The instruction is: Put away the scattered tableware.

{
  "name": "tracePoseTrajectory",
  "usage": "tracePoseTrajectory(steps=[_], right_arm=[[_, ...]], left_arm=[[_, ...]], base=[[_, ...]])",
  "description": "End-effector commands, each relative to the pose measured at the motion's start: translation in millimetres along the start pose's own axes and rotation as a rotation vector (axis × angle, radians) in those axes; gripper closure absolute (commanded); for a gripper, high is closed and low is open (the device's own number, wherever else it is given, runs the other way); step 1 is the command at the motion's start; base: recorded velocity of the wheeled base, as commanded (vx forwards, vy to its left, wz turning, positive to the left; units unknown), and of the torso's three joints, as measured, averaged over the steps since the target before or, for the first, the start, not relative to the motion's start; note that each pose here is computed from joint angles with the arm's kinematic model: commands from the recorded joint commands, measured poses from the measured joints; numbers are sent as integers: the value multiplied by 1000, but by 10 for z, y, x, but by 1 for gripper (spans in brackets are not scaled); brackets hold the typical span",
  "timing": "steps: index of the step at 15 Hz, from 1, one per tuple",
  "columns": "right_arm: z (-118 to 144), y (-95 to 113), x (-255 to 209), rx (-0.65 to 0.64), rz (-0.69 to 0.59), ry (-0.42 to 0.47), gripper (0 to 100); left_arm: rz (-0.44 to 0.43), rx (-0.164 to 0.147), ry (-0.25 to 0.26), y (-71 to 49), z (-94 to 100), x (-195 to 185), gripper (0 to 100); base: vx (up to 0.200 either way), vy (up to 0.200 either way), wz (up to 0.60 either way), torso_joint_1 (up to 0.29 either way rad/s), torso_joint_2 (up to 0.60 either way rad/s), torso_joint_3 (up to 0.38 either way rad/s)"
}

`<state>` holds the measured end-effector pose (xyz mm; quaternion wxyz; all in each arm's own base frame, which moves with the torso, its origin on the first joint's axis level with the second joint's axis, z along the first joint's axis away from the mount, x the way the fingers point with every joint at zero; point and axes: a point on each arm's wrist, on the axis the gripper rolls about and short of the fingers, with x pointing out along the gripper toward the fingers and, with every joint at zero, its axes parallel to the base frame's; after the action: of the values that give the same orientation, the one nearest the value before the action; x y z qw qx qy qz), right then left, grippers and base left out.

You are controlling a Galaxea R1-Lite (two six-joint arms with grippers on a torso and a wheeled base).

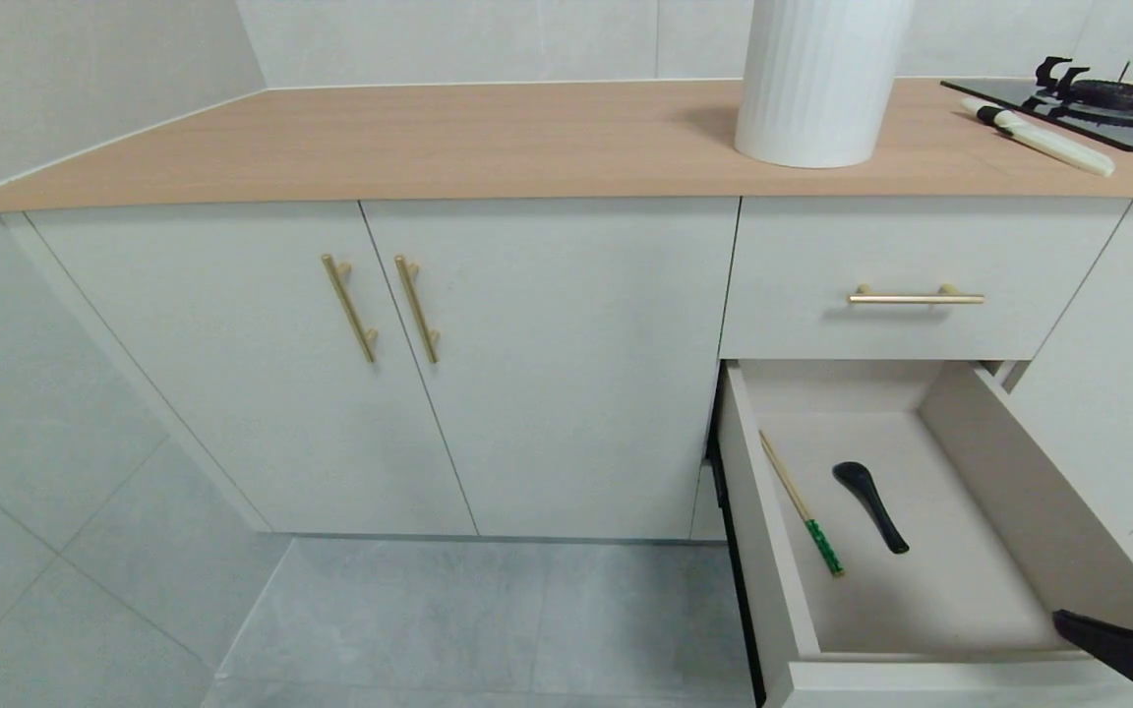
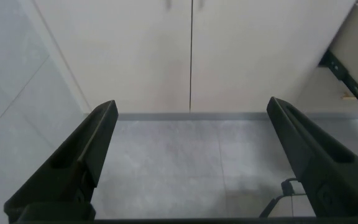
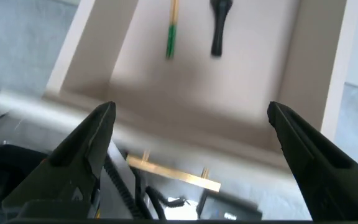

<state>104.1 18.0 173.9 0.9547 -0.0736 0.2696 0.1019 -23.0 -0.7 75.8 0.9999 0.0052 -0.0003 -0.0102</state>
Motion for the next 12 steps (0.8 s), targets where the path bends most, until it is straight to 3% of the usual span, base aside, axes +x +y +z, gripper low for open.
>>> tracePoseTrajectory(steps=[1, 5, 9, 12], right_arm=[[-10, 0, 64, 0, 5, 34, 0], [60, -13, 267, 65, 3, 228, 0], [181, -20, 189, 122, 20, 386, 0], [186, -20, 189, 136, 23, 449, 0]], left_arm=[[0, 0, 0, 0, 0, 0, 0], [0, 0, 0, 0, 0, 0, 0], [0, 0, 0, 0, 0, 0, 0], [0, 0, 0, 0, 0, 0, 0]], base=[[0, 0, 0, 0, 0, 0], [0, 0, 0, 0, 0, 0], [0, 0, 0, 0, 0, 0], [0, 0, 0, 0, 0, 0]])
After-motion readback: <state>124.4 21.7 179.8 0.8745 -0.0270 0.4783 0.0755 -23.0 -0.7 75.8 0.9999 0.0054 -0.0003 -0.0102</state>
